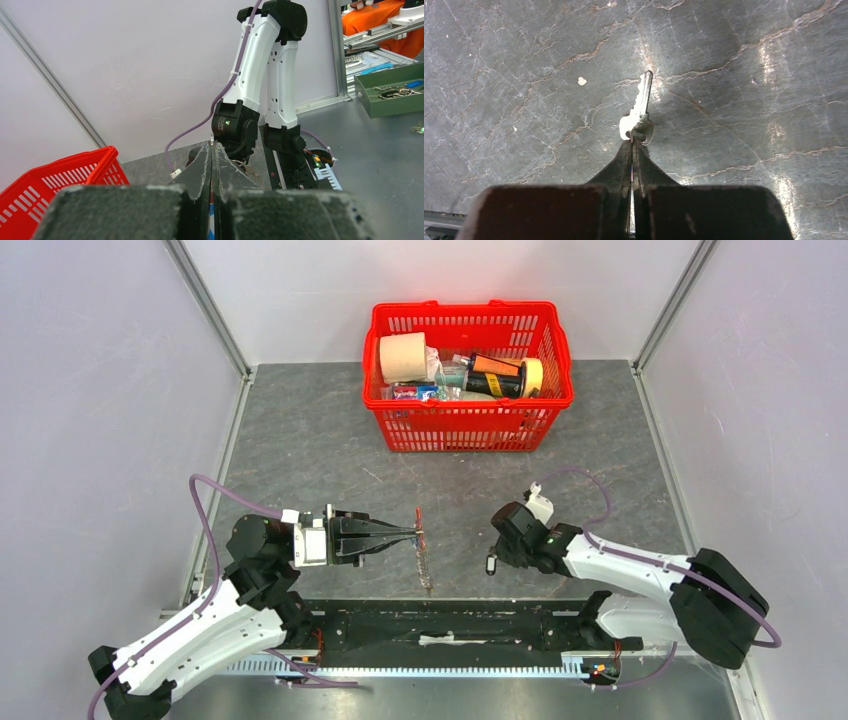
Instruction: Put the keys on the keyring
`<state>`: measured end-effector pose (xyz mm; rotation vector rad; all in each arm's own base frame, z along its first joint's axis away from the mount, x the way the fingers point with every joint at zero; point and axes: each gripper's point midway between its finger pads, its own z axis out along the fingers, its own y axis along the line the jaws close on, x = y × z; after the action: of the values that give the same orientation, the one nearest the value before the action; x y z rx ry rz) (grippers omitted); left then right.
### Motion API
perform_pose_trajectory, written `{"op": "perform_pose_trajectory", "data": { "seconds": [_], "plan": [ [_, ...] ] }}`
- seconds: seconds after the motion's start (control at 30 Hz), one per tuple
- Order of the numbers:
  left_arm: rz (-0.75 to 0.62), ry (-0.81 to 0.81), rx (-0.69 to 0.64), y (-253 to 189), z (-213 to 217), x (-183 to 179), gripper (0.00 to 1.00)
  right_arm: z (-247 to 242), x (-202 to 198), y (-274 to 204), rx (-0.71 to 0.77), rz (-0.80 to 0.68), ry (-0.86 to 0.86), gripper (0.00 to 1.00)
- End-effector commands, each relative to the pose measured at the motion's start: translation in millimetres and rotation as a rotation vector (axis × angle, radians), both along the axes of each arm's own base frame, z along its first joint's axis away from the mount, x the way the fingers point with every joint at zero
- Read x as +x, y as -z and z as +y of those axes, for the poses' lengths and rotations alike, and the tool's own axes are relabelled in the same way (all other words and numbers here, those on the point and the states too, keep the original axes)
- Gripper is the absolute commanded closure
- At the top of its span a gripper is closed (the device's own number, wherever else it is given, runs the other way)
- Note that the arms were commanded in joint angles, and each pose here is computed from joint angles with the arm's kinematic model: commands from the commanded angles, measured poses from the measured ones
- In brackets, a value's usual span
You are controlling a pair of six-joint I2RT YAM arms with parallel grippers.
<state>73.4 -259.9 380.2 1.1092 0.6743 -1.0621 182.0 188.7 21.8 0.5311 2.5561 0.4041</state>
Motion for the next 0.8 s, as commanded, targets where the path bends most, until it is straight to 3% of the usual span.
{"op": "perform_pose_trajectory", "data": {
  "seconds": [0.0, 0.27, 0.5, 0.77],
  "plan": [
    [-0.021, 0.024, -0.051, -15.0, 3.7, -7.4, 0.98, -8.0, 6.5, -7.8, -0.016, -0.047, 0.031, 1.00],
    [-0.016, 0.037, -0.052, -16.3, 4.0, -10.3, 0.98, -0.2, 15.5, -74.2, 0.010, -0.223, -0.151, 1.00],
    [-0.018, 0.064, -0.057, -18.8, 4.7, -16.1, 0.98, 27.1, 9.1, -195.0, 0.082, -0.529, -0.540, 1.00],
    [-0.010, 0.087, -0.060, -20.9, 4.8, -20.2, 0.98, 54.7, -20.3, -275.8, 0.118, -0.752, -0.966, 1.00]
  ]
}}
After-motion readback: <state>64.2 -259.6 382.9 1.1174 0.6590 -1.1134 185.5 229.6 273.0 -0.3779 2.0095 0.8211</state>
